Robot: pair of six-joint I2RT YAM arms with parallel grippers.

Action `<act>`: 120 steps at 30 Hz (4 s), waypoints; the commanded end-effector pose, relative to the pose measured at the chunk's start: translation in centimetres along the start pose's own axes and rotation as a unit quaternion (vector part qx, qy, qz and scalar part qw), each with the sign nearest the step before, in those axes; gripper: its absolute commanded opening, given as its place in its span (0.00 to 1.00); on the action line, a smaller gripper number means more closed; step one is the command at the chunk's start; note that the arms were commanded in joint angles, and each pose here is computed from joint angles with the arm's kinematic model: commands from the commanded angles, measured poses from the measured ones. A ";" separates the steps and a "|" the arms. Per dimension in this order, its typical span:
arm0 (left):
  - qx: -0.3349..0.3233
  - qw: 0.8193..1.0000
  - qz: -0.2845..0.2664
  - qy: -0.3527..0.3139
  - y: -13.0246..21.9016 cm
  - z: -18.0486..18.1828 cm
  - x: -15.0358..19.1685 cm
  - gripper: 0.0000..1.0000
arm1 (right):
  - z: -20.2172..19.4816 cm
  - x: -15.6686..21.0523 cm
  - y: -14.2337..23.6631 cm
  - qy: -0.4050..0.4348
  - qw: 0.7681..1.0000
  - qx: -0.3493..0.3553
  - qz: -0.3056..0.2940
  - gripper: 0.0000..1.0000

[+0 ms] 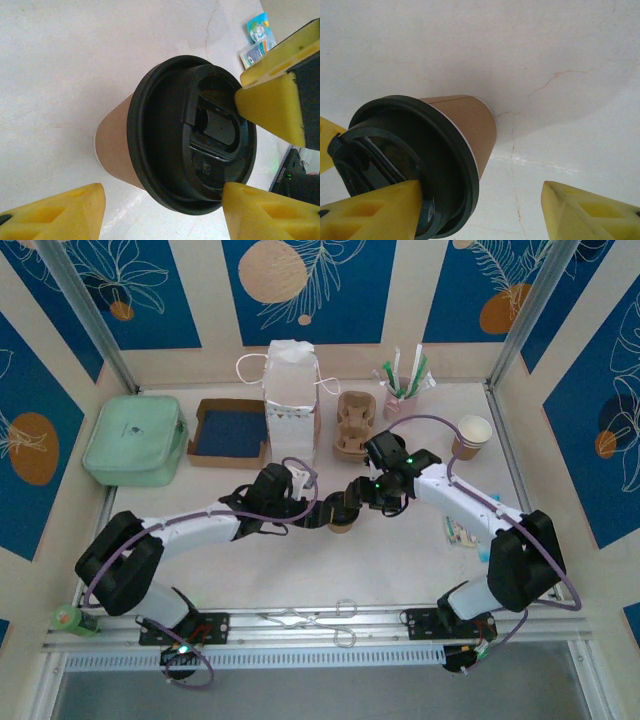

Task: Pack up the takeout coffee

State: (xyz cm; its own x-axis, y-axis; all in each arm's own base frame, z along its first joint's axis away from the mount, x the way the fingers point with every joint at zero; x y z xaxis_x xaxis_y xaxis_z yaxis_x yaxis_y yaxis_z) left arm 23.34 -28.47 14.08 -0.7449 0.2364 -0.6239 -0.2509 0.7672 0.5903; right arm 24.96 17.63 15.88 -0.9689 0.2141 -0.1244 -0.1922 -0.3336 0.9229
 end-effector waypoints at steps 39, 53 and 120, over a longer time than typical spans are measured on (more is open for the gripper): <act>-0.039 0.995 0.060 0.072 -3.5 5.3 6.0 0.55 | -4.0 2.6 -3.8 -0.075 0.994 0.061 0.044 0.63; -0.046 0.995 0.064 0.065 -4.2 6.2 5.6 0.54 | -3.9 2.7 -2.9 -0.076 0.995 0.062 0.033 0.62; 0.003 0.996 -0.087 0.011 4.2 0.4 -7.9 0.81 | 2.0 -0.4 3.2 -0.008 0.997 0.069 -0.042 0.70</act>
State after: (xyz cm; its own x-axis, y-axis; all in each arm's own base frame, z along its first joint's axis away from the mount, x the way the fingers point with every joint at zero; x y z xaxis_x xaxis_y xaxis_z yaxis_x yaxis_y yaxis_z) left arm 28.17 -28.67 21.14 -0.6959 0.1178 -0.7084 -0.3245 0.8284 0.4565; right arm 25.34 18.57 19.70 -0.9444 0.2586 -0.2031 -0.2707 -0.2605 0.9268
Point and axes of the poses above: each hand's point on the last joint's axis, 136 mm out from that joint toward the fingers, its own y axis back along the fingers, its own z axis along the line the jaws close on, x = y × z, the point moved 5 cm from there along y, back along the fingers, and after that the axes turned 11 degrees about -y, right-handed, at the moved point
